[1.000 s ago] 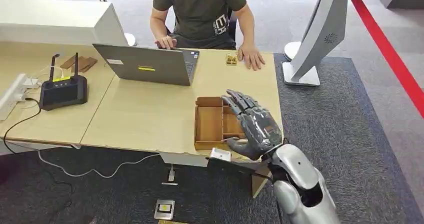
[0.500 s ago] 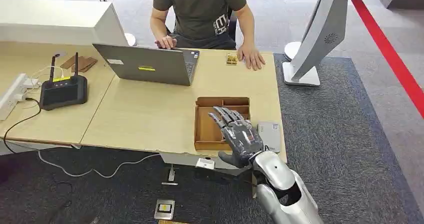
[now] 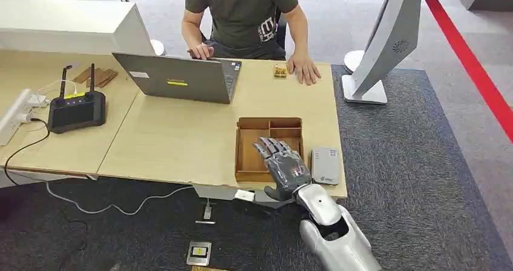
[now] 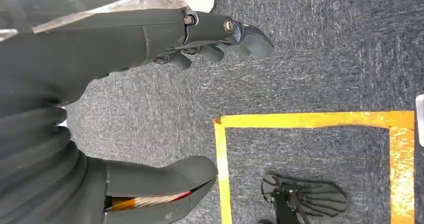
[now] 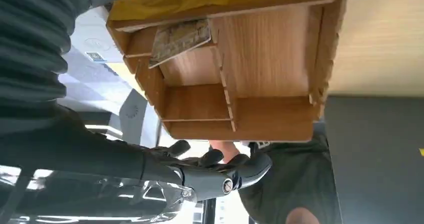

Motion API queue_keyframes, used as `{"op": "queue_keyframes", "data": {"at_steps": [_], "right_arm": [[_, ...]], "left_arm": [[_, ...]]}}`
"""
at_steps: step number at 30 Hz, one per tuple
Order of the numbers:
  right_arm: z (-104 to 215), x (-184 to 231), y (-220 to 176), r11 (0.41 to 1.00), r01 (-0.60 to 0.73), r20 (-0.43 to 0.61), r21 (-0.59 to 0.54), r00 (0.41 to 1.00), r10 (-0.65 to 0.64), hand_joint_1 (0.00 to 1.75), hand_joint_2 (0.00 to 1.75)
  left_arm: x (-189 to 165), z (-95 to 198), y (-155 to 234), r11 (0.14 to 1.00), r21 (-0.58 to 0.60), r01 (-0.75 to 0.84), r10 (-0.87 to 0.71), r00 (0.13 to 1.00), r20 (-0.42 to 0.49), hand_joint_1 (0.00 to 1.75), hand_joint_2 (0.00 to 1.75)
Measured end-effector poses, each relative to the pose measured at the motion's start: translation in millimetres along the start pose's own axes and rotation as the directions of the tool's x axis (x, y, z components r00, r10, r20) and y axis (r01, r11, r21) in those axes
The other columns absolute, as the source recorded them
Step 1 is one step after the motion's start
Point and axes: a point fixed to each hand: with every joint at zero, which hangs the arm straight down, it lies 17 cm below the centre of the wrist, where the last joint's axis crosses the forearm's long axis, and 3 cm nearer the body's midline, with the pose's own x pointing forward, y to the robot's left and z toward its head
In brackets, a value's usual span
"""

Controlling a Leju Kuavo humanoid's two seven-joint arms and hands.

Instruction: Pass the card to the sensor for recognition and then transmit it.

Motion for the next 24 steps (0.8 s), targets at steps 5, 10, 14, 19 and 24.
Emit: {"op": "queue_keyframes", "data": {"at_steps": [5, 10, 14, 19, 24], "right_arm": [[-1, -11, 13, 0.999, -0.016, -0.027, 0.030, 0.999, 0.017, 0.00, 1.75], [-1, -19, 24, 0.998, -0.028, -0.051, 0.052, 0.998, 0.030, 0.00, 1.75], [0, -21, 29, 0.998, -0.029, -0.061, 0.064, 0.998, 0.033, 0.00, 1.75], [0, -23, 35, 0.996, -0.032, -0.066, 0.078, 0.997, 0.037, 0.00, 1.75], [-3, -23, 34, 0.997, -0.040, -0.070, 0.070, 0.997, 0.045, 0.00, 1.75]], "left_arm": [[0, 0, 0, 1.000, 0.002, -0.006, 0.006, 1.000, -0.002, 0.00, 1.75], [-1, 0, 1, 1.000, 0.004, -0.010, 0.010, 1.000, -0.005, 0.00, 1.75], [-1, 0, 1, 1.000, 0.006, -0.012, 0.012, 1.000, -0.007, 0.00, 1.75], [-2, 0, 0, 1.000, 0.006, -0.019, 0.019, 1.000, -0.011, 0.00, 1.75], [-2, 0, 1, 1.000, 0.008, -0.025, 0.025, 1.000, -0.010, 0.00, 1.75]]}}
